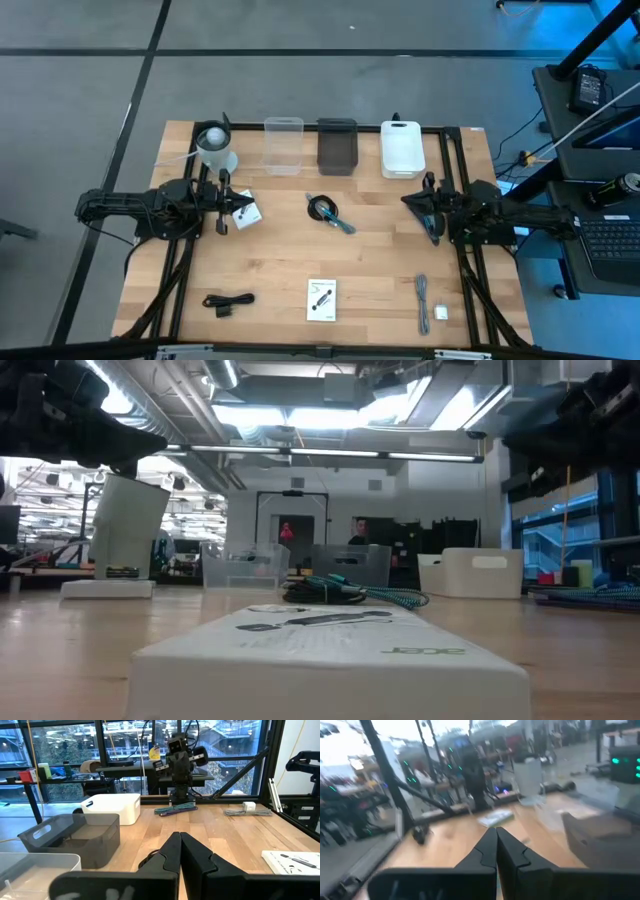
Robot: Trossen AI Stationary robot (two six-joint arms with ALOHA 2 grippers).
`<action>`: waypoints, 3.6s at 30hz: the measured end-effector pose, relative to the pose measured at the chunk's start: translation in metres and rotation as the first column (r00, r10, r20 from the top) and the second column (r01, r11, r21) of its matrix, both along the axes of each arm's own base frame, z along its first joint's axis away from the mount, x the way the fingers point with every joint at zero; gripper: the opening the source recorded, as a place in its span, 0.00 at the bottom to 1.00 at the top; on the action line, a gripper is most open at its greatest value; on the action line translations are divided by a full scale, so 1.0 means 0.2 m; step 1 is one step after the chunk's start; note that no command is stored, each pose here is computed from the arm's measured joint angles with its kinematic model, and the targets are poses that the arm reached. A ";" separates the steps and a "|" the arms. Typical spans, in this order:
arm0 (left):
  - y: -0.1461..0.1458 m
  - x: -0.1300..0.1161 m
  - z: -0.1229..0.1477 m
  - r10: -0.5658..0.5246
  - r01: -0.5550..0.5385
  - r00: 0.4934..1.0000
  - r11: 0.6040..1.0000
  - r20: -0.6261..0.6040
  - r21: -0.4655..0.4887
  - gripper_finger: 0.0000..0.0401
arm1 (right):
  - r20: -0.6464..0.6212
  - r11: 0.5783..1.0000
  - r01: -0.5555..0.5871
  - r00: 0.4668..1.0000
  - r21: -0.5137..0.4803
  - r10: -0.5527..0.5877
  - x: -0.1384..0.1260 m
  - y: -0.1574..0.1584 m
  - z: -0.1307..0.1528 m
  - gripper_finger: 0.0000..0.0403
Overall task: Pick and place items into bin
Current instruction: Put the left blue charger cable into the black bin
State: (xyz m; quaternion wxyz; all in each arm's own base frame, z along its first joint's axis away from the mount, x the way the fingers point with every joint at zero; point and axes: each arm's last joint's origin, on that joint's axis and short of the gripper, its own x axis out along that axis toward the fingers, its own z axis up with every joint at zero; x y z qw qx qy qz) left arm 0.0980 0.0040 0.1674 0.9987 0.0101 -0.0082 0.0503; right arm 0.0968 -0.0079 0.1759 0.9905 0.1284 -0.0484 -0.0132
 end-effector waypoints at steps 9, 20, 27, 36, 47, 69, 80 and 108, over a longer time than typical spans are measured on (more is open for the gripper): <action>0.00 0.00 0.00 0.000 0.000 1.000 1.000 0.000 0.000 0.00 | -0.037 0.998 0.041 0.998 -0.046 -0.042 -0.03 0.00 0.24 0.00; 0.00 0.00 0.00 0.001 -0.001 1.000 1.000 0.000 0.000 0.00 | -0.299 0.992 0.072 0.949 -0.099 -0.099 0.24 -0.04 0.55 0.00; 0.00 0.00 0.00 0.001 -0.001 1.000 1.000 0.000 0.000 0.00 | -0.530 0.996 0.087 0.844 -0.003 -0.075 0.66 -0.07 0.56 0.00; 0.00 0.00 0.00 0.001 -0.001 1.000 1.000 0.000 0.000 0.00 | -0.731 0.999 0.032 0.681 -0.039 -0.051 1.16 -0.08 0.59 0.00; 0.00 0.00 0.00 0.001 -0.001 1.000 1.000 0.001 0.000 0.00 | -0.907 0.991 0.133 0.420 0.028 -0.031 1.44 -0.08 0.57 0.03; 0.00 0.00 0.00 0.000 0.000 1.000 1.000 0.001 0.000 0.00 | -0.996 0.981 0.174 0.039 0.081 0.075 1.54 0.04 0.16 0.51; 0.00 0.00 0.00 0.000 0.000 1.000 1.000 0.000 0.000 0.00 | -0.994 0.986 0.153 -0.081 0.060 0.073 1.58 0.10 -0.06 0.59; 0.00 0.00 0.00 0.001 -0.001 1.000 1.000 0.000 0.000 0.00 | -0.983 0.985 0.165 -0.167 0.043 0.071 1.54 0.10 -0.11 0.06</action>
